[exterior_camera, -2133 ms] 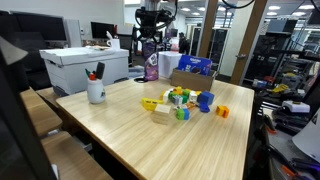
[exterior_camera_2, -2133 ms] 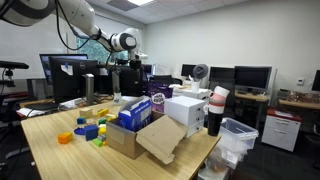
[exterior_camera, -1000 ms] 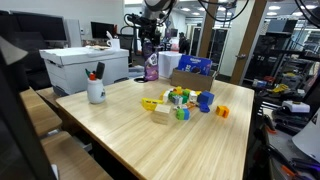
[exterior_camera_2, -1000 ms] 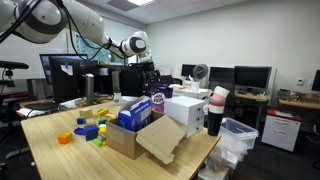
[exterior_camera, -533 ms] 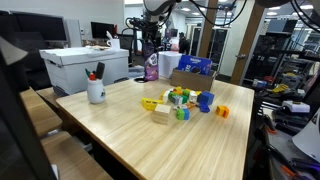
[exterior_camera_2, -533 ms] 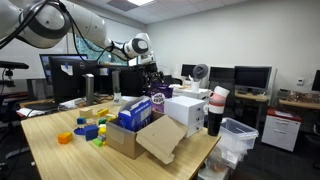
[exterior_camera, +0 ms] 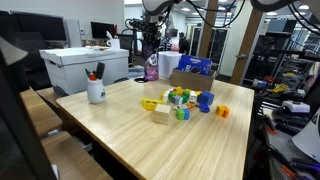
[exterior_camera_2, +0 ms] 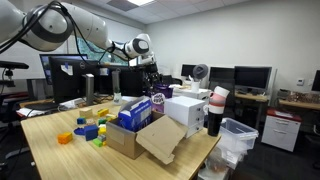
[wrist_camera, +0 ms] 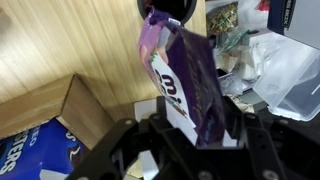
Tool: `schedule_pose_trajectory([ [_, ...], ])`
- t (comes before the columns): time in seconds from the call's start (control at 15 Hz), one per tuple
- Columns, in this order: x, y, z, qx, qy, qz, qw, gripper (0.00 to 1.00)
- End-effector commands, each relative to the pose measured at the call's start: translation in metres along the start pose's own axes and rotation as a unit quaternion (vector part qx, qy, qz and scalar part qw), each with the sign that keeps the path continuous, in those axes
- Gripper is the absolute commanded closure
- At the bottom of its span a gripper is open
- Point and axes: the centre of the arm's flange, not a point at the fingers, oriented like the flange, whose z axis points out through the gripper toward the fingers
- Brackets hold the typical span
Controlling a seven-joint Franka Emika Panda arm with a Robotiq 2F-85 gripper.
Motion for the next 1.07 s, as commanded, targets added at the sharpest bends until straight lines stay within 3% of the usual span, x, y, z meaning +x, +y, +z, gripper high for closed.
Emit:
schedule_pose_trajectory([
  [0.0,-0.001,-0.009,-0.002,-0.004,-0.003,0.004,1.0,0.74],
  [0.33,-0.004,-0.008,-0.003,-0.007,-0.007,-0.003,0.9999,0.98],
  [0.6,-0.008,-0.003,-0.008,-0.008,-0.008,-0.003,0.9999,0.96],
  [1.0,-0.013,0.008,-0.047,0.009,0.012,-0.006,0.9999,0.96],
])
